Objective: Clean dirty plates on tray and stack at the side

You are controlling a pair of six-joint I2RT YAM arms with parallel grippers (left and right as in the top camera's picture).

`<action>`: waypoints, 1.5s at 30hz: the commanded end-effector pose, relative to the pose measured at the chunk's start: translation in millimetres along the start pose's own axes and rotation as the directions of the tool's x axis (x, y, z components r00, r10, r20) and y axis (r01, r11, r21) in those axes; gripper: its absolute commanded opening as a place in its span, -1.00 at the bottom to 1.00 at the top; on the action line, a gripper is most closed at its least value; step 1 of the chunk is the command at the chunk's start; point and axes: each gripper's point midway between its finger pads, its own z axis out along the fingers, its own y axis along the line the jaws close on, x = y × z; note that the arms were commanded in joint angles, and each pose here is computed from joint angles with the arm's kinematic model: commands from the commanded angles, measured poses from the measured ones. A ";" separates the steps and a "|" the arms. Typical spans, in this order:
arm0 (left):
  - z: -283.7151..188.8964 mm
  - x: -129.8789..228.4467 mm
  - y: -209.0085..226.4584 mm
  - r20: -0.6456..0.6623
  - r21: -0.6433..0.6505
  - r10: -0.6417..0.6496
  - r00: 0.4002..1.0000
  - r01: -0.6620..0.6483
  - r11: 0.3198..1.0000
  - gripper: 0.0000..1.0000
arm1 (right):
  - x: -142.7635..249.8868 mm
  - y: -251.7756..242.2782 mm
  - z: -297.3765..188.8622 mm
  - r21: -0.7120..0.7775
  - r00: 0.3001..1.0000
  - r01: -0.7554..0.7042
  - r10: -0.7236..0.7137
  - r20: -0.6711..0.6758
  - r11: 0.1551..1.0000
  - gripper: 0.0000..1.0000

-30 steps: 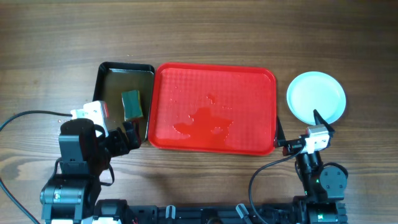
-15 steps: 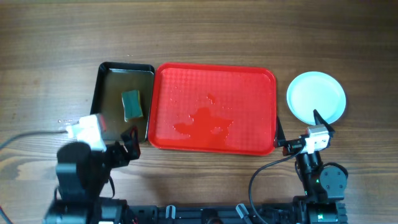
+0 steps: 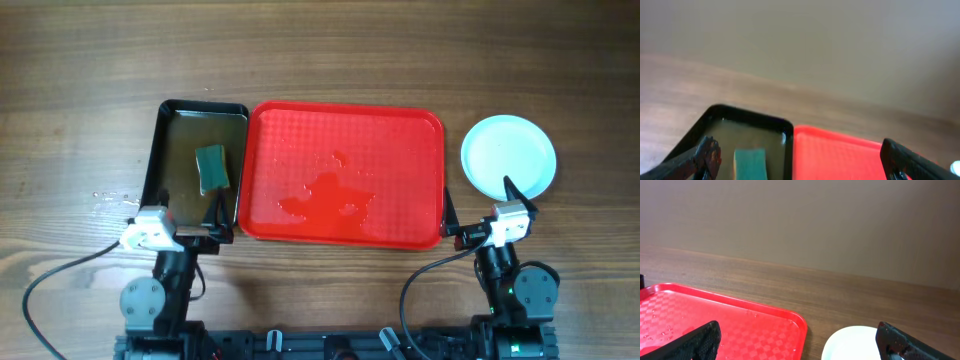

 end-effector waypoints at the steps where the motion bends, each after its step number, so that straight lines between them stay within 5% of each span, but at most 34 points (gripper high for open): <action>1: 4.2 2.9 5.7 0.065 -0.004 0.065 0.996 -0.065 0.998 1.00 | -2.1 4.2 -0.3 -0.021 1.000 -0.003 0.003 0.010 1.000 0.99; 6: 3.9 36.0 15.1 -0.072 -0.030 0.075 0.995 -0.077 0.997 1.00 | -2.1 4.3 -0.3 -0.022 1.000 -0.003 0.004 0.010 1.000 0.99; 45: 4.1 35.7 15.2 -0.071 -0.031 0.075 0.995 -0.077 0.997 1.00 | -2.0 4.3 -0.3 -0.022 1.000 -0.003 0.003 0.010 1.000 0.99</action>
